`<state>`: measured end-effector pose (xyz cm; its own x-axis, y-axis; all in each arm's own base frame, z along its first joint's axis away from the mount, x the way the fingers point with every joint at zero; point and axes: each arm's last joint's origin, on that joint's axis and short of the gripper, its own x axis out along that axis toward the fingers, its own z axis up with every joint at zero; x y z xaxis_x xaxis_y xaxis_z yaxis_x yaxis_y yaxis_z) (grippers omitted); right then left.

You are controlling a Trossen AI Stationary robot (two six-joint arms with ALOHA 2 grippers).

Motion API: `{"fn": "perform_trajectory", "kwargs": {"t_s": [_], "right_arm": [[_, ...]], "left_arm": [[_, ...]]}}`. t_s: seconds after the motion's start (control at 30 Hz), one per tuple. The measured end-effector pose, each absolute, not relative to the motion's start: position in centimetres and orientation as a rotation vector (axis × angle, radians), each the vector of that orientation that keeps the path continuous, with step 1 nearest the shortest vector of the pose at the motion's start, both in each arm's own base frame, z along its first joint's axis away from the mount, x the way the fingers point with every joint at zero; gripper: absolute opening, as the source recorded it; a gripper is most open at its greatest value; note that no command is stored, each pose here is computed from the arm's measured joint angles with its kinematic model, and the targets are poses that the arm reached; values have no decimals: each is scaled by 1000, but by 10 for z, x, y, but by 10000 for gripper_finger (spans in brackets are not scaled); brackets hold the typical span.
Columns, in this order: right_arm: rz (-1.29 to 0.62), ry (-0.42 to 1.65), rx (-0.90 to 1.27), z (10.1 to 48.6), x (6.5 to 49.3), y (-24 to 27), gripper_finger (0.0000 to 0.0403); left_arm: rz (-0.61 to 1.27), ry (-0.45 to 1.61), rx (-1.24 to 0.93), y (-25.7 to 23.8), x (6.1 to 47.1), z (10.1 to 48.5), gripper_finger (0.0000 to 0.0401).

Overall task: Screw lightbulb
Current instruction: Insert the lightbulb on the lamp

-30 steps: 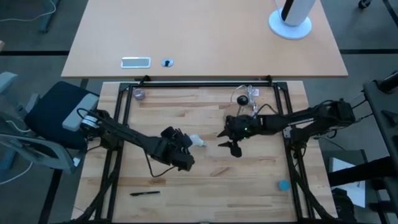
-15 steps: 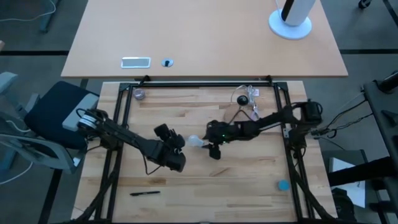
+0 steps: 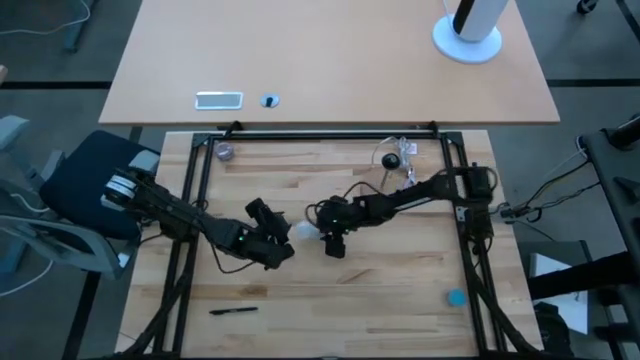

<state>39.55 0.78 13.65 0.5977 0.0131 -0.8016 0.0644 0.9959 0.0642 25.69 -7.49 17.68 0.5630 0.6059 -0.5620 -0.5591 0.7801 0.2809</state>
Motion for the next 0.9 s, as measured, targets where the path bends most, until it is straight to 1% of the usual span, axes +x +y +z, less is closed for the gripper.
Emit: {"fn": "perform_trajectory", "kwargs": {"t_s": [0.2, 0.33, 0.43, 0.57, 0.8, 0.9], "right_arm": [[-31, 1000, 81, 122, 412, 8, 199], [-12, 1017, 44, 130, 412, 9, 199], [8, 1046, 7, 139, 405, 9, 199], [51, 990, -50, 157, 404, 10, 199], [98, 959, -102, 161, 412, 11, 199], [107, 968, -119, 157, 416, 11, 199]], "left_arm": [[651, 664, -4, -71, 244, 166, 185], [614, 703, -73, -70, 238, 157, 185], [569, 730, -143, -71, 235, 150, 185], [499, 725, -210, -75, 238, 144, 185], [500, 709, -203, -75, 240, 129, 185], [492, 687, -209, -75, 242, 126, 185]]}}
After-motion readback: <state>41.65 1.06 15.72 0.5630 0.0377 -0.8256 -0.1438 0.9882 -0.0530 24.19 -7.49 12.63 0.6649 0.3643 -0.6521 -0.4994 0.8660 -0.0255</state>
